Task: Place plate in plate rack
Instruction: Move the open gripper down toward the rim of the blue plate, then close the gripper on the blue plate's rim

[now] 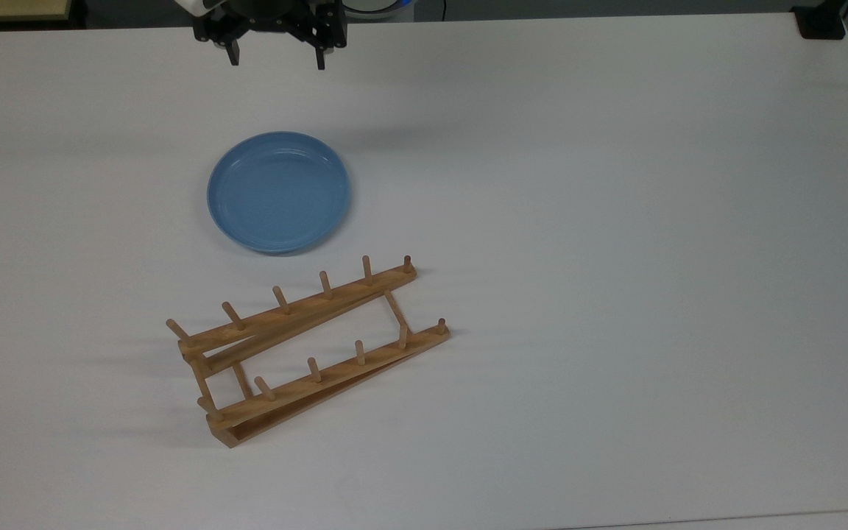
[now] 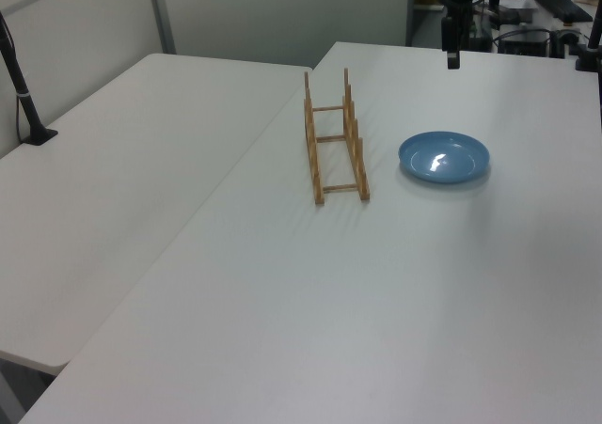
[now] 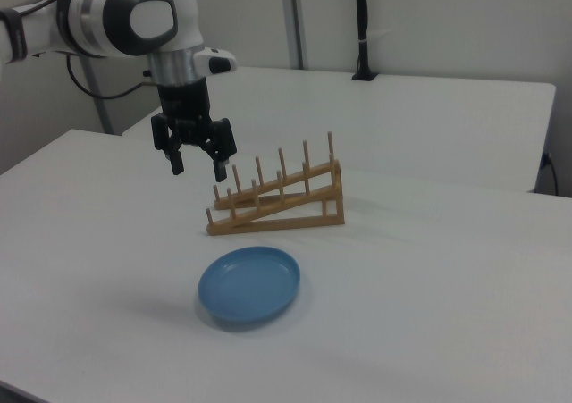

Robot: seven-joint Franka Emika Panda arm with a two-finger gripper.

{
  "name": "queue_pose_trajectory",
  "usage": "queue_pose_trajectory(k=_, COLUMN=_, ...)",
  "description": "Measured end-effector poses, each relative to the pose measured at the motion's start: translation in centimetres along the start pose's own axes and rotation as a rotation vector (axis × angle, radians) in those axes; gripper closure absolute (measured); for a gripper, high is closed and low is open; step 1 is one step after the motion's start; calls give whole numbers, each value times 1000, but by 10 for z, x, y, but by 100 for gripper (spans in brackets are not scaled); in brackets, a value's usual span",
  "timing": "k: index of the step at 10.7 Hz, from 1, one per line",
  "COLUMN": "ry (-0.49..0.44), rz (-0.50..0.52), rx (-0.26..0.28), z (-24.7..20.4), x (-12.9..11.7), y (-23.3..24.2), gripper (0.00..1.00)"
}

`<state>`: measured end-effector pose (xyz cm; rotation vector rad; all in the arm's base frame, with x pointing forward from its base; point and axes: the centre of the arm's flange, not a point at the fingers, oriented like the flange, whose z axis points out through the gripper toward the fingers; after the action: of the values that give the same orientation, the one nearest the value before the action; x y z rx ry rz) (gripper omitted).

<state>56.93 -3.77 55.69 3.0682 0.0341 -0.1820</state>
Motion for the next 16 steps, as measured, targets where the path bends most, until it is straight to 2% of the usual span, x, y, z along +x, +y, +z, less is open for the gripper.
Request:
queue_pose_trajectory(k=1, ry=-4, rz=9, rx=14, z=3, x=1, y=4, gripper=0)
queue_pose_trajectory(k=4, ry=-19, rz=-14, rx=104, z=20, x=3, y=46, gripper=0)
queue_pose_trajectory(k=7, ry=-71, rz=-76, rx=195, z=77, x=14, y=110, gripper=0)
queue_pose_trajectory(k=10, ry=-93, rz=-61, rx=208, z=159, x=38, y=158, gripper=3)
queue_pose_trajectory(k=13, ry=-89, rz=-48, rx=170, z=211, x=58, y=171, gripper=10)
queue_pose_trajectory(k=14, ry=-91, rz=-54, rx=158, z=222, x=64, y=166, gripper=19)
queue_pose_trajectory(k=16, ry=-94, rz=-76, rx=146, z=229, x=72, y=153, gripper=27)
